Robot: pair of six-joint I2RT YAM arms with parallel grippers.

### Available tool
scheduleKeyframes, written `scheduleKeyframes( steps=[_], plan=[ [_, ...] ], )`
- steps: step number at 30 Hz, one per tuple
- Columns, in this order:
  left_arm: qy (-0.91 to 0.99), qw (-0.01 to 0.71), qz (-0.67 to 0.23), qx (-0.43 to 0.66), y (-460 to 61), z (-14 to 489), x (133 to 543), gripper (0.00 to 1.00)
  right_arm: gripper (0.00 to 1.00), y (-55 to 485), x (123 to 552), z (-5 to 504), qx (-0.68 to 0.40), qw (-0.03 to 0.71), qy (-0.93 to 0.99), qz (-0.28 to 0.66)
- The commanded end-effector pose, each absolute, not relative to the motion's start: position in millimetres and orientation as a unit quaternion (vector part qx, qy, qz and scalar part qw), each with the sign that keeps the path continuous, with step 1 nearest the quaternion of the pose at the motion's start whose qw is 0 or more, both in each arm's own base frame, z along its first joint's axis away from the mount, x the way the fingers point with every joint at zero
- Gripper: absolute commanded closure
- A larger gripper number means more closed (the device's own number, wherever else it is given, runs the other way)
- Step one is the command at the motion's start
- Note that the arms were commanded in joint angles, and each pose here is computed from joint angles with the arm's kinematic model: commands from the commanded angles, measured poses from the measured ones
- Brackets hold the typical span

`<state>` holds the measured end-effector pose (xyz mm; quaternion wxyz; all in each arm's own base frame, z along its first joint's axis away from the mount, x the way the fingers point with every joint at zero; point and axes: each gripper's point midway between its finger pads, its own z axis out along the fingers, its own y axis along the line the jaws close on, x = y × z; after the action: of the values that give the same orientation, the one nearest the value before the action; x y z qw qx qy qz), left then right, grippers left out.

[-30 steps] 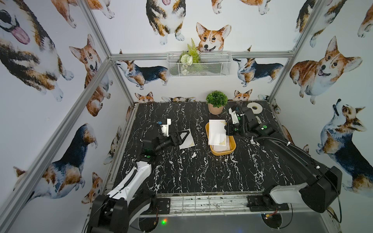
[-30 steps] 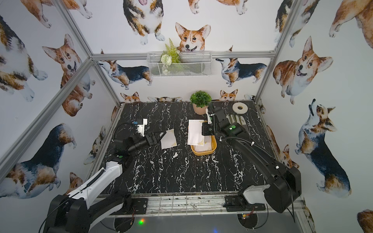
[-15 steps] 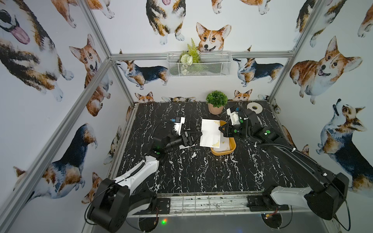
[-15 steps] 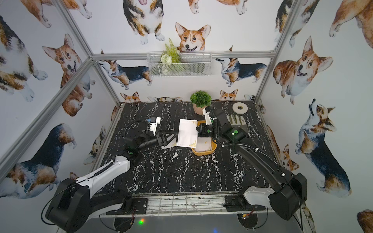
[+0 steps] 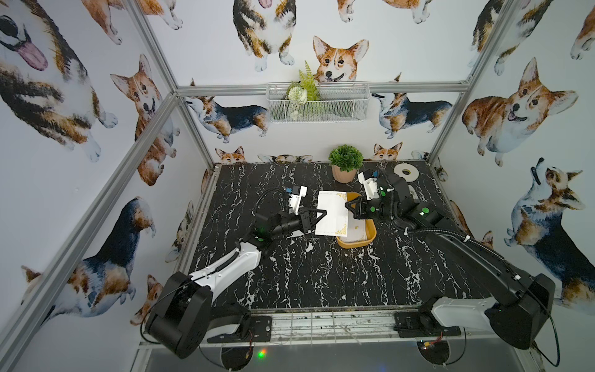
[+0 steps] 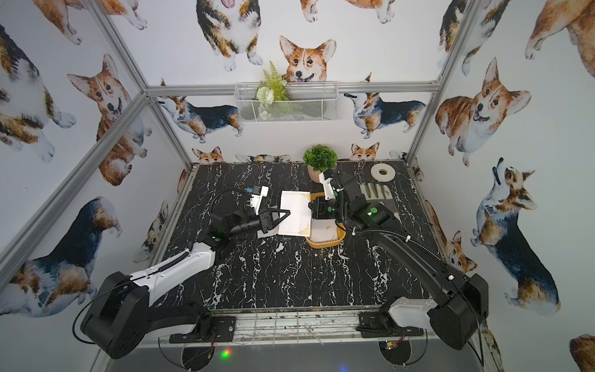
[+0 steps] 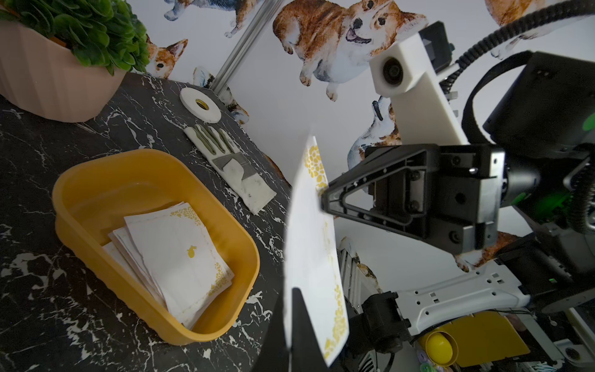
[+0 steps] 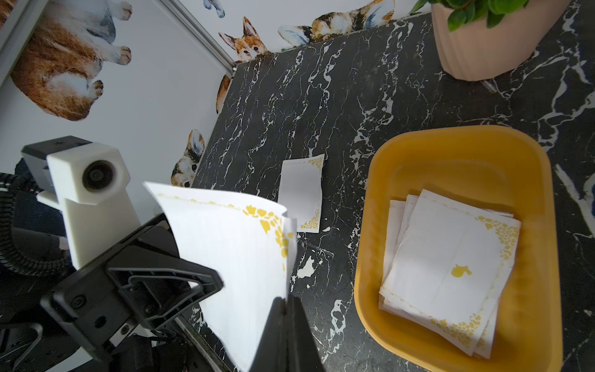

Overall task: Take out the stationery paper from the storage box
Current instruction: Pick up the stationery paper from the storage box.

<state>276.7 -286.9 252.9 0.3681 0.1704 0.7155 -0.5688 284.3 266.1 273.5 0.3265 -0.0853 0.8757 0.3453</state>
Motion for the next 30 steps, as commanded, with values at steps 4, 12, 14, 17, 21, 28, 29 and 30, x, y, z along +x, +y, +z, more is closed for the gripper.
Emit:
scheduleKeyframes(
  steps=[4,12,14,17,21,28,29,30],
  plan=[
    [0.712,0.38,-0.561,0.182,-285,264,273,1.0,1.0,271,286,286,-0.09,0.344,0.861,0.364],
    [0.711,0.39,-0.552,0.195,-277,276,261,1.0,0.22,285,248,334,-0.162,0.371,0.757,0.513],
    [0.706,0.39,-0.556,0.2,-277,282,258,1.0,0.21,289,239,346,-0.175,0.363,0.723,0.562],
    [0.693,0.388,-0.571,0.208,-279,293,253,1.0,0.21,293,238,355,-0.175,0.339,0.686,0.62],
    [0.678,0.385,-0.587,0.217,-280,306,245,1.0,0.26,302,246,350,-0.177,0.31,0.673,0.648],
    [0.67,0.387,-0.593,0.222,-278,314,238,1.0,0.4,311,256,353,-0.186,0.308,0.668,0.651],
    [0.67,0.387,-0.593,0.221,-278,314,238,1.0,0.46,312,257,354,-0.187,0.307,0.667,0.653],
    [0.671,0.388,-0.592,0.221,-278,314,238,1.0,0.54,313,257,354,-0.188,0.305,0.666,0.654]
  ],
)
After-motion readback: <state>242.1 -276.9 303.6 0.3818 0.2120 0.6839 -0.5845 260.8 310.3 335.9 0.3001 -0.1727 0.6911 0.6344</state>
